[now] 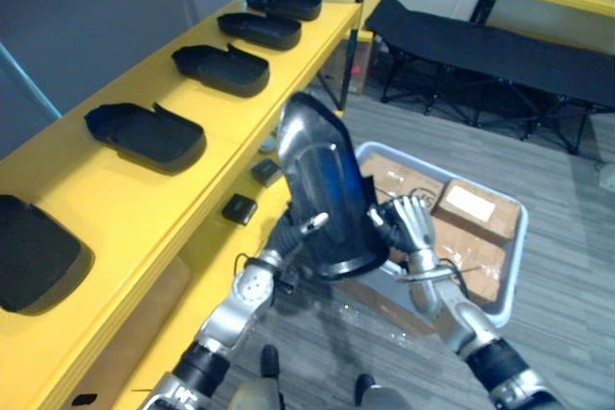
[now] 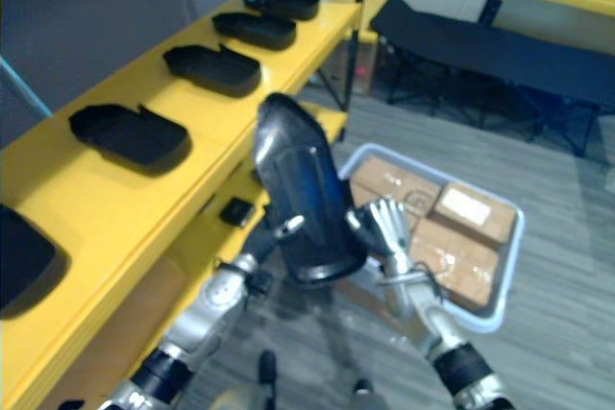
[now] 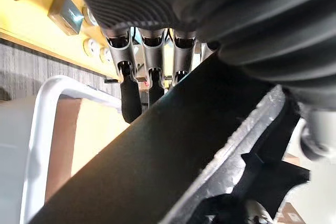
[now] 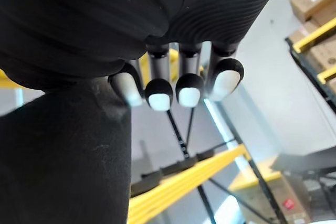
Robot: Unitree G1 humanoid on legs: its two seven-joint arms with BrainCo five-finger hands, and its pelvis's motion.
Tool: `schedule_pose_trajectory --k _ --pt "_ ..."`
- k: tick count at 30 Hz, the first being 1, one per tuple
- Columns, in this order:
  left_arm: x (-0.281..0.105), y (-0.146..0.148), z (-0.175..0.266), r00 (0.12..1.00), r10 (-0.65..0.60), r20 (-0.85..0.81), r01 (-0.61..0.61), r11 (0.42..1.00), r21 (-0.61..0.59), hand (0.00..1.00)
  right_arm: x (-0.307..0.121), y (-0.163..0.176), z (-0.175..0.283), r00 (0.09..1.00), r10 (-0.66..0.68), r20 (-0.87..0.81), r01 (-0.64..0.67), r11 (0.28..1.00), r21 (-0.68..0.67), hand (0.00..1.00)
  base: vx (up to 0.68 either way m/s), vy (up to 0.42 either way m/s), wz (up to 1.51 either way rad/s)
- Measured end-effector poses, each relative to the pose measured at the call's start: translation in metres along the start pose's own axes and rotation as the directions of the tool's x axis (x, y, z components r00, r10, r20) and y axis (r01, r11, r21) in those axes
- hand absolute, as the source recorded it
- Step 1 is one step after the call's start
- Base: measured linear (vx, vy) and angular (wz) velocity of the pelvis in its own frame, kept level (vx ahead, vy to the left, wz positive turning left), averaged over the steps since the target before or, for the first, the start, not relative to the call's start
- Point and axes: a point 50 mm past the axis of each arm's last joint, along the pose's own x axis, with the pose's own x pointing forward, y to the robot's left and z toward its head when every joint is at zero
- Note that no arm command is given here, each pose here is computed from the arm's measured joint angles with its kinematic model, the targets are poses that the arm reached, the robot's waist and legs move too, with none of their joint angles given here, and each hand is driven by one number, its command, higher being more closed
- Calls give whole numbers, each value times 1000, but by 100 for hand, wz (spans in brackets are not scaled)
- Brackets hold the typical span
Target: Walk over and take plastic housings, then place them on the shelf
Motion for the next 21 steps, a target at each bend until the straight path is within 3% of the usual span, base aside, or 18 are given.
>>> schedule_pose_trajectory --k 16,17,21 --pt "-1 7 9 983 147 111 -148 989 -5 100 5 -2 18 997 -74 27 71 993 95 100 0 0 0" --pt "-2 7 10 980 159 120 -159 987 -8 100 5 -2 19 997 -78 28 74 992 105 0 0 0 0" --pt "-5 9 13 971 170 165 -160 984 -71 100 2 -5 28 993 -109 36 100 976 196 0 0 0 0"
